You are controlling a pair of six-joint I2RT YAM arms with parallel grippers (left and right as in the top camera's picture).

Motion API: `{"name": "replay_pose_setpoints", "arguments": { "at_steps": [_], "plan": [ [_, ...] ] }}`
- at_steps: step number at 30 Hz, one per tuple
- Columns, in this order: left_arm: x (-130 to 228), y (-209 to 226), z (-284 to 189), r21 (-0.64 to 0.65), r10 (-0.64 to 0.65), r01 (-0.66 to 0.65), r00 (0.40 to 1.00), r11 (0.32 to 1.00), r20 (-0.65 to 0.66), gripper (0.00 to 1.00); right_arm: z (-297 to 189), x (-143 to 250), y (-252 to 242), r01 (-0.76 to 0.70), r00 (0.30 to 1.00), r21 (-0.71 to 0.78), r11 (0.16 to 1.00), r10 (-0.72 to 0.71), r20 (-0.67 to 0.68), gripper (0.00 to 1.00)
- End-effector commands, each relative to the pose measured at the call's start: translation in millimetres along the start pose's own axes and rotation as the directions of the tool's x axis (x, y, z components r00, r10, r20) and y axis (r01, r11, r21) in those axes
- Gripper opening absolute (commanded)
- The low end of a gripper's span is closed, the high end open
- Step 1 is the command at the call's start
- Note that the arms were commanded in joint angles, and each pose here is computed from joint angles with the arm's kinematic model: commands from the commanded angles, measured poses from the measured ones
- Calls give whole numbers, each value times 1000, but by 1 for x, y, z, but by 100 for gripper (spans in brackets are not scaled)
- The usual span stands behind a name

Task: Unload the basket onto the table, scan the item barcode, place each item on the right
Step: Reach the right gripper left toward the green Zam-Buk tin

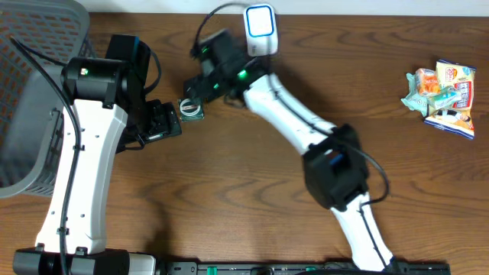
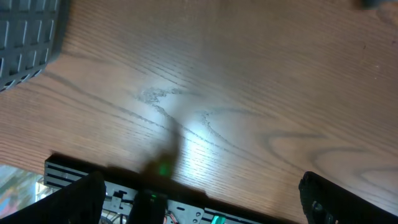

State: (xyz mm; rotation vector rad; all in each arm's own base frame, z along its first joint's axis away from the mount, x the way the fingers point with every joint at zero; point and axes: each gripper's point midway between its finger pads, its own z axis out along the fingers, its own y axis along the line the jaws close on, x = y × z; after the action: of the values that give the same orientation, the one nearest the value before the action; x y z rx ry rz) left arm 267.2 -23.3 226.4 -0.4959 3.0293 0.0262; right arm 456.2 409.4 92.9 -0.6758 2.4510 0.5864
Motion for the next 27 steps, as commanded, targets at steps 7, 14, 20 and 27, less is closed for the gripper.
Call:
{"name": "replay_pose_setpoints", "arguments": {
  "at_steps": [7,14,20,27],
  "plan": [
    [-1,3,1,-15,-4,4,1000,1000,-2,98,36,27,23,-86,996,139,986,87,0,99],
    [-1,3,1,-15,-4,4,1000,1000,-2,98,63,56,27,-85,995,192,978,94,-37,98],
    [-1,3,1,-15,-4,4,1000,1000,-2,98,62,61,11,-81,994,262,962,96,-44,64],
    [-1,3,1,-15,-4,4,1000,1000,-2,98,50,71,-15,-84,987,330,940,124,-102,60]
  ]
}}
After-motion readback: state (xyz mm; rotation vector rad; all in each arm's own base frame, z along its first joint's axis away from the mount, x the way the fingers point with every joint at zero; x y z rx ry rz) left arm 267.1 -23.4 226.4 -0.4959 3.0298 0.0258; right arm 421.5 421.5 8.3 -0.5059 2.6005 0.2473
